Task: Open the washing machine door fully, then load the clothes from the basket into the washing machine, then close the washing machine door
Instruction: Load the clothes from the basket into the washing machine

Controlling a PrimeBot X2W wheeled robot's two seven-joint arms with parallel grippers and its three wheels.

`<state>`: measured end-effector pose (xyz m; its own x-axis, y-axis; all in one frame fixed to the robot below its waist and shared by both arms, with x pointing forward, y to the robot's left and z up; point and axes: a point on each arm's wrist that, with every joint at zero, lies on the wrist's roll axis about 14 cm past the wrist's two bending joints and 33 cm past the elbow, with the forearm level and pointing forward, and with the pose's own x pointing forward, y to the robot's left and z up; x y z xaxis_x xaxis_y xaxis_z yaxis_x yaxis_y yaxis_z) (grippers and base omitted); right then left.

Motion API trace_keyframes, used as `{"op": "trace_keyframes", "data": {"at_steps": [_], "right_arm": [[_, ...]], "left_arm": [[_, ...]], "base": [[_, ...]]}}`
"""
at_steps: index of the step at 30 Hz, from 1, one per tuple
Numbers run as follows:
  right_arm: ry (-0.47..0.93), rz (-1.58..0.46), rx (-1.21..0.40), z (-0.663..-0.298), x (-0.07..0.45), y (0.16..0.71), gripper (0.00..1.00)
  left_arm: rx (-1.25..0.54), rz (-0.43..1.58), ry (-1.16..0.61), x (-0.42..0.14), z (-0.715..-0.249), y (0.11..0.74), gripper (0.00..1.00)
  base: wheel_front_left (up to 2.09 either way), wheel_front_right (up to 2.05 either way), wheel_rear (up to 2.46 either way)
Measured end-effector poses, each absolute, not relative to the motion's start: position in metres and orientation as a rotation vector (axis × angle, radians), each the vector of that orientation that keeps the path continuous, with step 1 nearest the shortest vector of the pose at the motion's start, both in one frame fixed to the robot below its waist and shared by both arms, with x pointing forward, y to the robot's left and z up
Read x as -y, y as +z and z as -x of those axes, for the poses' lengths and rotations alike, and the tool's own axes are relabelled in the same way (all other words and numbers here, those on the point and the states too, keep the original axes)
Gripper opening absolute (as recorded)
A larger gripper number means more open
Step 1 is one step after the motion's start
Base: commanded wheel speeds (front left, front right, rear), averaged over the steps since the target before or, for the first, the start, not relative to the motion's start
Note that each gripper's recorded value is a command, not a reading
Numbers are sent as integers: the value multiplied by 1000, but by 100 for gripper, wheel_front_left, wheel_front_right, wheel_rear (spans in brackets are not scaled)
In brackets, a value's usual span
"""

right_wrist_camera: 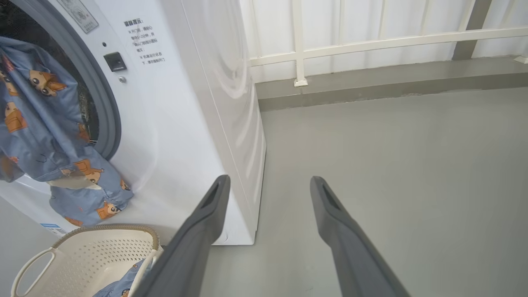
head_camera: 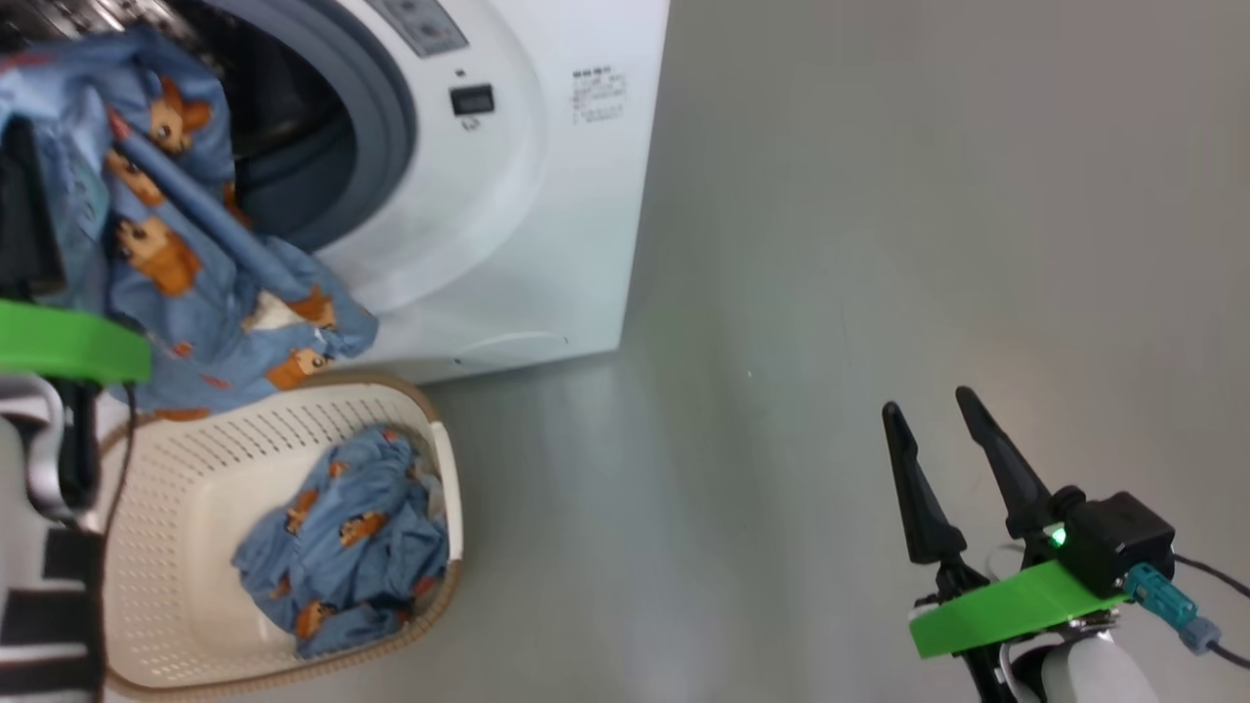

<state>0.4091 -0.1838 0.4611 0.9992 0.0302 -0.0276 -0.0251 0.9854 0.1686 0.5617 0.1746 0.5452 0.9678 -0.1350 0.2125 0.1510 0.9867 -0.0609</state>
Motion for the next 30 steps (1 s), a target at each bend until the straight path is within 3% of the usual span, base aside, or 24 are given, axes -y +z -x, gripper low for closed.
{"op": "trace_keyframes", "data": {"at_steps": [30], "right_arm": [[-13,-226,-269,-443,190,351,100]], "left_arm": [[-40,36,-276,-136,-708,398,0]], "base": [[0,0,0]]}}
